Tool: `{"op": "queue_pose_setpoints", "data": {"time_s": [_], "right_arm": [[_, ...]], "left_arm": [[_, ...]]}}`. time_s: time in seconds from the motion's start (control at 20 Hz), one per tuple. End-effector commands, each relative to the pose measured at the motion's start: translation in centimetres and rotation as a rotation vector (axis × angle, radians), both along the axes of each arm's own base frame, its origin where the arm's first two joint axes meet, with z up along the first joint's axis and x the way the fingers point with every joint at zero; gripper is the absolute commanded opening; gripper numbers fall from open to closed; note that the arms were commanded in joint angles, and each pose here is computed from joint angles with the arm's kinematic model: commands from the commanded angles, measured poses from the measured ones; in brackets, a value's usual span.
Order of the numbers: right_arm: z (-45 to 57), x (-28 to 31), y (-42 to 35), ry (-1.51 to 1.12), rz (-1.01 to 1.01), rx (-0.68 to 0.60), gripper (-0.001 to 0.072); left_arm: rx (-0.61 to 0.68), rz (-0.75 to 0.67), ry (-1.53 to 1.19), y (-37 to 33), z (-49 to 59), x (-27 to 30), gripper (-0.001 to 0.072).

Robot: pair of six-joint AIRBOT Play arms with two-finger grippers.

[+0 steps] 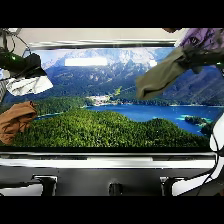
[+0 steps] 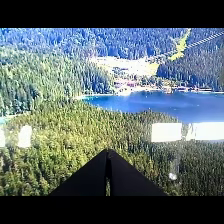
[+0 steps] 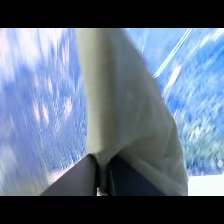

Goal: Fold the clothes and pants, and hang the long-sleeved shirts on hangers.

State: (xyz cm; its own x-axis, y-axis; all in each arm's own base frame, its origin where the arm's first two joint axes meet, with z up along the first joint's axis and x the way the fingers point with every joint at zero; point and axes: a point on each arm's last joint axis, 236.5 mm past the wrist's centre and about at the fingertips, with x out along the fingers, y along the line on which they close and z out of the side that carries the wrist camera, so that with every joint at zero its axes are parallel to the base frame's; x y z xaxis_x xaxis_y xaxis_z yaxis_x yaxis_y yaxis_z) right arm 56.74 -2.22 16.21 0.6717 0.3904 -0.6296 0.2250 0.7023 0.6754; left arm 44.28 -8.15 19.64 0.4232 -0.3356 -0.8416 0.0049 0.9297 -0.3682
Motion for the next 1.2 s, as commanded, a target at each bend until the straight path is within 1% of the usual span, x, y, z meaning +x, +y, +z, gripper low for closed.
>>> {"op": "queue_pose_setpoints", "data": {"time_s": [0.0,0.15,0.3,0.4,0.55,0.65,0.95,1.05,1.15], "right_arm": [[3.9,0.5,-6.5,-0.091,-0.203,0.025,0.0027],[4.6,-1.1,-12.7,-0.101,-0.319,-0.035,0.0027],[1.4,-5.5,-18.5,0.060,-0.396,-0.153,0.0028],[-1.8,-8.9,-20.8,0.195,-0.415,-0.183,0.0027],[-5.8,-13.5,-21.7,0.365,-0.355,-0.238,0.0026],[-7.5,-15.8,-21.8,0.415,-0.371,-0.215,0.0026],[-12.6,-25.1,-21.5,0.616,-0.430,-0.194,0.0027],[-14.4,-28.2,-20.9,0.698,-0.427,-0.225,0.0027],[-16.3,-30.5,-19.8,0.760,-0.415,-0.225,0.0027]], "left_arm": [[0.001,-0.001,0.002,0.0,-0.1,0.0,0.0017],[0.001,-0.002,0.003,0.0,-0.1,0.0,0.0017],[0.001,-0.001,0.003,0.0,-0.1,0.0,0.0017],[0.001,-0.001,0.003,0.0,-0.1,-0.1,0.0017],[0.001,-0.001,0.003,0.0,-0.1,-0.1,0.0017],[0.001,-0.001,0.003,0.0,-0.1,-0.1,0.0017],[0.001,-0.002,0.007,0.0,-0.1,-0.1,0.0017],[0.001,-0.002,0.007,0.0,-0.1,-0.2,0.0017],[0.001,-0.003,0.007,-0.1,-0.1,-0.2,0.0017]]}}
